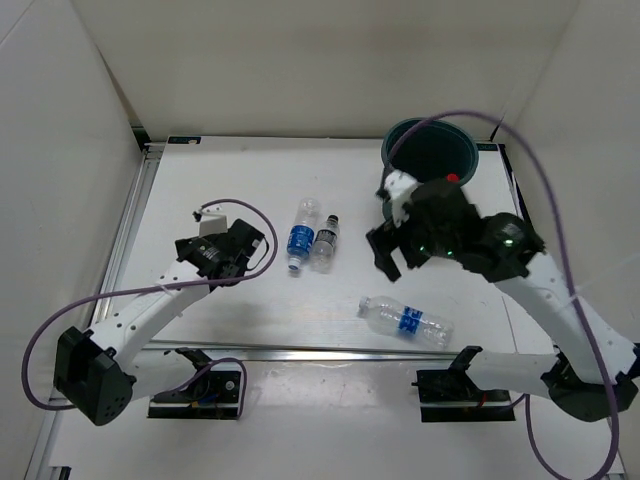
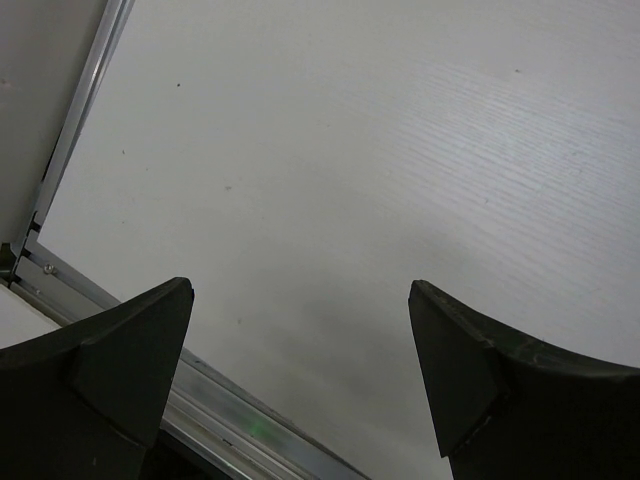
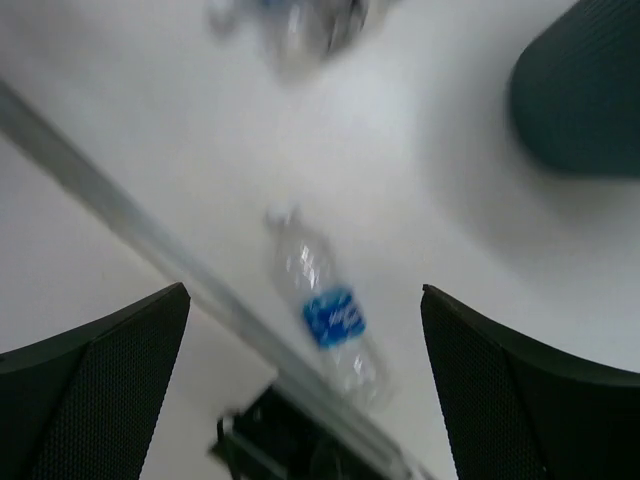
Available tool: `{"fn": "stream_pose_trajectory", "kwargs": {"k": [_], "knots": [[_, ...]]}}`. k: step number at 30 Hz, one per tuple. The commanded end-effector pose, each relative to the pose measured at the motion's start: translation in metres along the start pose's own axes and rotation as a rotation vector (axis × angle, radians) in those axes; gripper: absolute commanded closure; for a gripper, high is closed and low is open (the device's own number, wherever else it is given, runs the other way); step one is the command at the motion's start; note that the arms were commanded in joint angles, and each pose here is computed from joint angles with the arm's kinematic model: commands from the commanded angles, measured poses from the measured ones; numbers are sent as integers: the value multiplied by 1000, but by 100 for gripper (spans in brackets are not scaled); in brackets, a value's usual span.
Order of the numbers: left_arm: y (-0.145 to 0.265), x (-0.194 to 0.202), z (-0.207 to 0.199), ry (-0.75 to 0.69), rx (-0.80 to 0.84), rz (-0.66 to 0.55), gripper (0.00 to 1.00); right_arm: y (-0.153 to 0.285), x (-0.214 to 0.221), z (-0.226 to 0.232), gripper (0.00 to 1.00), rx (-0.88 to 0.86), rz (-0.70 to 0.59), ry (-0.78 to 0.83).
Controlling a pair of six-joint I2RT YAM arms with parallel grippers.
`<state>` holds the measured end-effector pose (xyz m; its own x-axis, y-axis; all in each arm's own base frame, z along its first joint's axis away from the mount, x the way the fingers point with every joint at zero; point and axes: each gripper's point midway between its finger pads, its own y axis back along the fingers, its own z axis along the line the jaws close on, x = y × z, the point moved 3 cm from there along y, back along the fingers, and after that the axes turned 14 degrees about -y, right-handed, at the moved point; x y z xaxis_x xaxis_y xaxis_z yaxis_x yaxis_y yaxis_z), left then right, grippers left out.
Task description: Put the plastic bottles in the bin
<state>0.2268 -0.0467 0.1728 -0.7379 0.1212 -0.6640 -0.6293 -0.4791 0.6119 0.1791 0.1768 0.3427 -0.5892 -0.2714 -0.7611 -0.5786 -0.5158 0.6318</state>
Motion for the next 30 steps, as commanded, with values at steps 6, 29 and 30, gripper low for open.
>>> {"fn": "stream_pose_trajectory", "kwargs": {"k": [6, 29, 30], "knots": [[6, 13, 6, 8, 54, -15, 0, -52, 131, 3, 0, 93, 639, 3], [14, 19, 12, 6, 88, -43, 0, -146, 218, -47, 0, 360, 1002, 264], [14, 19, 12, 6, 88, -43, 0, -153, 219, -44, 0, 346, 987, 255]]}}
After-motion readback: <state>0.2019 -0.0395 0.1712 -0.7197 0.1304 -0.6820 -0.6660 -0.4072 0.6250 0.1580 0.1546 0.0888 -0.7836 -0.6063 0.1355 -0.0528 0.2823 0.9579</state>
